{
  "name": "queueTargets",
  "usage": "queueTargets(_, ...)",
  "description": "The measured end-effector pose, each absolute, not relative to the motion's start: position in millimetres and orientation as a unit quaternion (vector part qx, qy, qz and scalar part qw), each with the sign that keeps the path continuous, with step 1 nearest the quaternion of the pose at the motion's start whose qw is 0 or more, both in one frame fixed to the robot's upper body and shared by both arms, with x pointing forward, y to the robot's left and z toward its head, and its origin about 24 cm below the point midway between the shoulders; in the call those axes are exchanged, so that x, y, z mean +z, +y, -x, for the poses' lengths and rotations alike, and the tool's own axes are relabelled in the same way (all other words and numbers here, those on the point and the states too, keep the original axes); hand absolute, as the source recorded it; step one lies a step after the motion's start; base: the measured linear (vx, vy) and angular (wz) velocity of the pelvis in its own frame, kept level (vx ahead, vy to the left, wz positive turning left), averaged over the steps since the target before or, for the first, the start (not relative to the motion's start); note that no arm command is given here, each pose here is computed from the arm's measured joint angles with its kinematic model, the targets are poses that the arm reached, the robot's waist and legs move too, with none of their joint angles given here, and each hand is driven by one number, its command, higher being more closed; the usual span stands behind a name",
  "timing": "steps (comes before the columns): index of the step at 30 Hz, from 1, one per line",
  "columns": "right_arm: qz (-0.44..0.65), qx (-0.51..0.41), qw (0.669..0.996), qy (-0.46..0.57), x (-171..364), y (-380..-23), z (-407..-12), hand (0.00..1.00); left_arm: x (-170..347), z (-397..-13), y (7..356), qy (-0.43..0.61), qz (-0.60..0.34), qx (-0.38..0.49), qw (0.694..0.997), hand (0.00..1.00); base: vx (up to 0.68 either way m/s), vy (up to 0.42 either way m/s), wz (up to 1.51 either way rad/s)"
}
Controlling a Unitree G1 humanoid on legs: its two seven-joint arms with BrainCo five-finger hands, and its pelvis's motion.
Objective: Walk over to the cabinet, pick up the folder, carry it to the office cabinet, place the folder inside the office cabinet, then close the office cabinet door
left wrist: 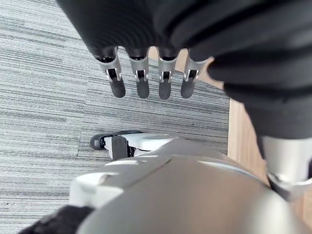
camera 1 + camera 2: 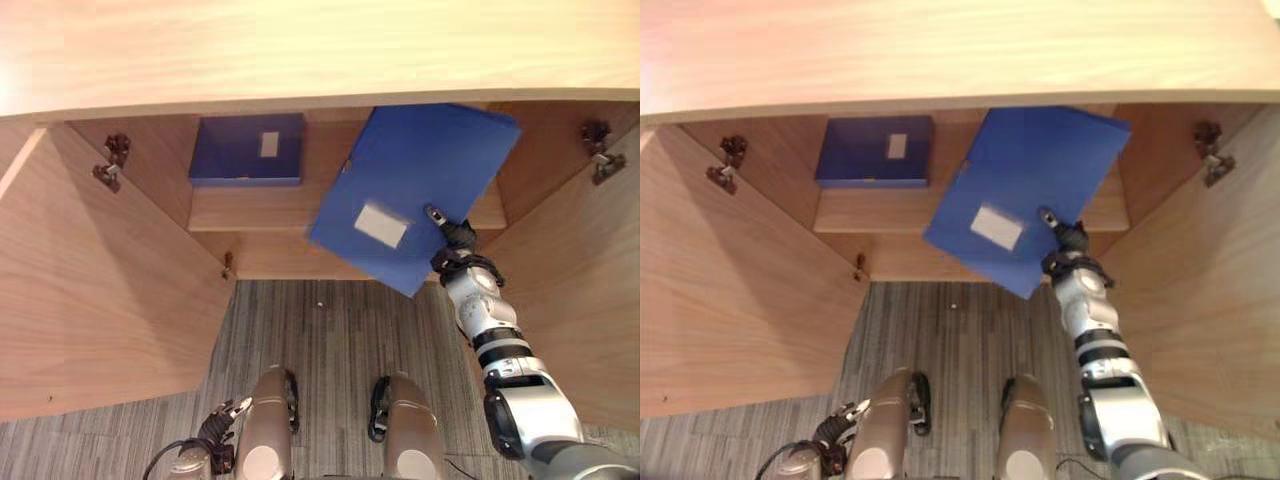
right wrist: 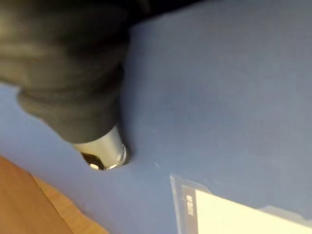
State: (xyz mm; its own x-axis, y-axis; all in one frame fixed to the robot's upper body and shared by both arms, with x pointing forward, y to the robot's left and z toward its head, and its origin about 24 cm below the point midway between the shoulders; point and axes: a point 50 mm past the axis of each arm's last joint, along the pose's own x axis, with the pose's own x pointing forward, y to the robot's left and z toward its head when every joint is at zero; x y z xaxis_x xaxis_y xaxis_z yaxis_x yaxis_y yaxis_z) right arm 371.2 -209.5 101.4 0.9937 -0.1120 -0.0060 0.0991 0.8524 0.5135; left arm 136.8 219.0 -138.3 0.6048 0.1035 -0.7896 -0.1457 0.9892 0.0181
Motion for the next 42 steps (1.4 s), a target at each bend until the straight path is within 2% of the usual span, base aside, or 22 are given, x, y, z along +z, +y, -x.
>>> queueTargets(6, -0.355, -0.048, 0.930, -0.078, 146.7, -204.8, -385.9, 1.00, -135.0, -142.6, 219.0, 0.427, 0.026, 0.079, 0.900, 0.00, 0.06, -0.006, 0.04)
queueTargets(12, -0.482, -0.056, 0.861, -0.153, 207.6, -212.7, -397.7, 1.00, -128.1, -158.0, 216.3, 0.404, 0.042, 0.089, 0.909, 0.00, -0.01, 0.006, 0.12)
queueTargets(21, -0.571, -0.078, 0.791, -0.207, 288.0, -231.6, -401.8, 1.00, -109.1, -186.1, 213.0, 0.346, 0.062, 0.114, 0.929, 0.00, -0.06, -0.022, 0.23)
queueTargets(25, -0.575, -0.098, 0.793, -0.177, 299.9, -222.7, -408.2, 1.00, -108.5, -186.6, 213.2, 0.341, 0.079, 0.139, 0.926, 0.00, -0.07, -0.001, 0.10)
queueTargets(29, -0.519, -0.116, 0.837, -0.125, 301.4, -200.1, -416.6, 1.00, -106.8, -188.8, 211.8, 0.335, 0.087, 0.156, 0.925, 0.00, -0.04, -0.015, 0.09)
queueTargets(32, -0.487, -0.124, 0.858, -0.105, 304.4, -190.2, -419.8, 1.00, -105.0, -191.5, 208.7, 0.328, 0.097, 0.163, 0.925, 0.00, -0.02, -0.039, 0.10)
queueTargets(37, -0.485, -0.125, 0.858, -0.118, 320.6, -194.1, -417.3, 1.00, -102.7, -193.7, 206.1, 0.318, 0.123, 0.174, 0.924, 0.00, -0.01, -0.046, 0.20)
queueTargets(42, -0.492, -0.148, 0.844, -0.153, 334.9, -225.1, -408.6, 1.00, -101.1, -195.0, 206.4, 0.311, 0.143, 0.183, 0.922, 0.00, -0.01, -0.032, 0.14)
